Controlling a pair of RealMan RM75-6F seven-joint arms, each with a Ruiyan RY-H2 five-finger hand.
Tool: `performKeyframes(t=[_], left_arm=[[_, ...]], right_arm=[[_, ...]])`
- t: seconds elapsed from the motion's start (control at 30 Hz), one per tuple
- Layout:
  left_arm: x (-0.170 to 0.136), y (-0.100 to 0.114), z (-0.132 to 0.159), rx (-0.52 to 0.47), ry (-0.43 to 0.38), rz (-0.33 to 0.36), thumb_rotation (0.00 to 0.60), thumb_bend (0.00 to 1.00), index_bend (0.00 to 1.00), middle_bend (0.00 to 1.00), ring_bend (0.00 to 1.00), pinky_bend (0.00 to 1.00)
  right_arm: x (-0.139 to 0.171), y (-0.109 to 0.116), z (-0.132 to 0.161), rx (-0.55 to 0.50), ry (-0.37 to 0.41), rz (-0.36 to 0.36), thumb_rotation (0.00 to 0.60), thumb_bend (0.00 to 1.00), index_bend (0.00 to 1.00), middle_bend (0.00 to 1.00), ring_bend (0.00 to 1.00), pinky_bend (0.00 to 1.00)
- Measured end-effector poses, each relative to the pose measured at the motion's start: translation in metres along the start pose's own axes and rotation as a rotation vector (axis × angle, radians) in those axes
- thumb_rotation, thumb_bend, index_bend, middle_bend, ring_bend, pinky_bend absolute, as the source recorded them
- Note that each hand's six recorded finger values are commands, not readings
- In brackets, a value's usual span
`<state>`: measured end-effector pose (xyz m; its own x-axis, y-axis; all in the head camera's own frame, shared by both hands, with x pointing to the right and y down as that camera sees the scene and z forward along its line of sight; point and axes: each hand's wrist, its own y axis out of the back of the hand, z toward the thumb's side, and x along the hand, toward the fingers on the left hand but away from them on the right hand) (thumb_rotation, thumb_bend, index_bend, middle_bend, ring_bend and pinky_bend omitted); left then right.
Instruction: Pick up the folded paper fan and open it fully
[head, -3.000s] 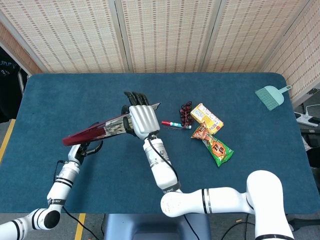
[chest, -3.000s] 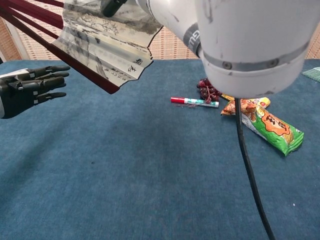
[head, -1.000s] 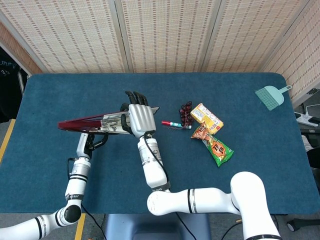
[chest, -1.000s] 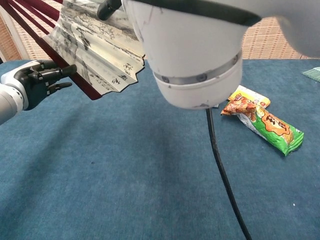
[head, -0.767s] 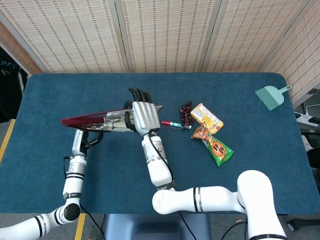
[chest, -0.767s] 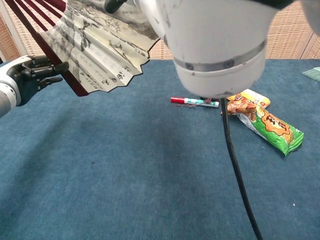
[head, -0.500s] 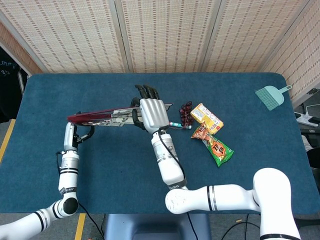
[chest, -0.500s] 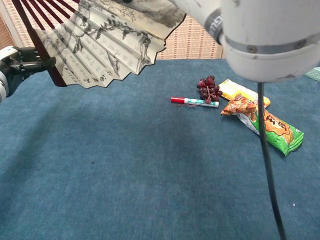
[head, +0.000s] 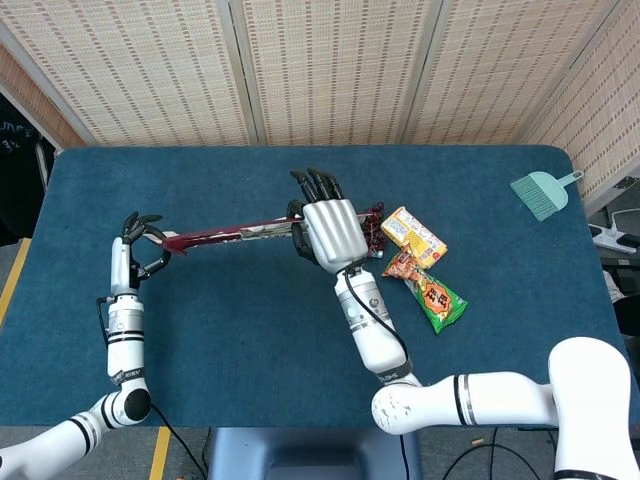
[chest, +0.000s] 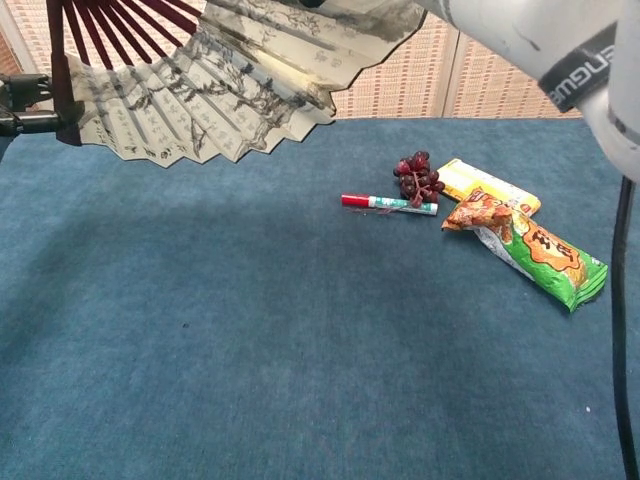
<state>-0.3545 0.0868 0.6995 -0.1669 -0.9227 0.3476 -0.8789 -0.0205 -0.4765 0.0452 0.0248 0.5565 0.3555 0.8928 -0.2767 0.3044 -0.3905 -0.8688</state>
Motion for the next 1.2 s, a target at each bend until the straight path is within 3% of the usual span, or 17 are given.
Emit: performKeyframes(t=[0.27,0.63,0.83,1.07,1.17,1.2], left_arm=[[0.005,0.016,-0.005,0.061,-0.046,0.066,0.6,0.69,0.79,0.28,0.05,0.1],[0.008,0.031,-0.018,0.127,-0.078,0.133,0.6,0.69,0.79,0.28,0.06,0.1],[0.004,0.034,-0.024,0.131,-0.097,0.134,0.6,0.69,0.78,0.28,0.06,0.1],[-0.011,0.037,-0.032,0.159,-0.132,0.106,0.6,0.65,0.56,0.25,0.05,0.1],[-0.02,0.04,-0.039,0.182,-0.142,0.096,0.6,0.63,0.36,0.22,0.04,0.1],[-0.022,0.041,-0.041,0.193,-0.142,0.096,0.6,0.62,0.25,0.2,0.03,0.1]], right_arm=[[0.019,0.003,-0.016,0.179,0.103,-0.078,0.6,0.65,0.7,0.08,0.0,0.09],[0.036,-0.003,-0.04,0.335,0.13,-0.136,0.6,0.65,0.69,0.08,0.0,0.09],[0.045,-0.01,-0.045,0.364,0.139,-0.139,0.6,0.65,0.67,0.08,0.0,0.09],[0.058,-0.017,-0.044,0.366,0.166,-0.15,0.6,0.65,0.61,0.08,0.0,0.1],[0.068,-0.023,-0.044,0.372,0.184,-0.148,0.6,0.65,0.53,0.08,0.0,0.1],[0.071,-0.025,-0.043,0.378,0.189,-0.147,0.6,0.65,0.47,0.08,0.0,0.11]])
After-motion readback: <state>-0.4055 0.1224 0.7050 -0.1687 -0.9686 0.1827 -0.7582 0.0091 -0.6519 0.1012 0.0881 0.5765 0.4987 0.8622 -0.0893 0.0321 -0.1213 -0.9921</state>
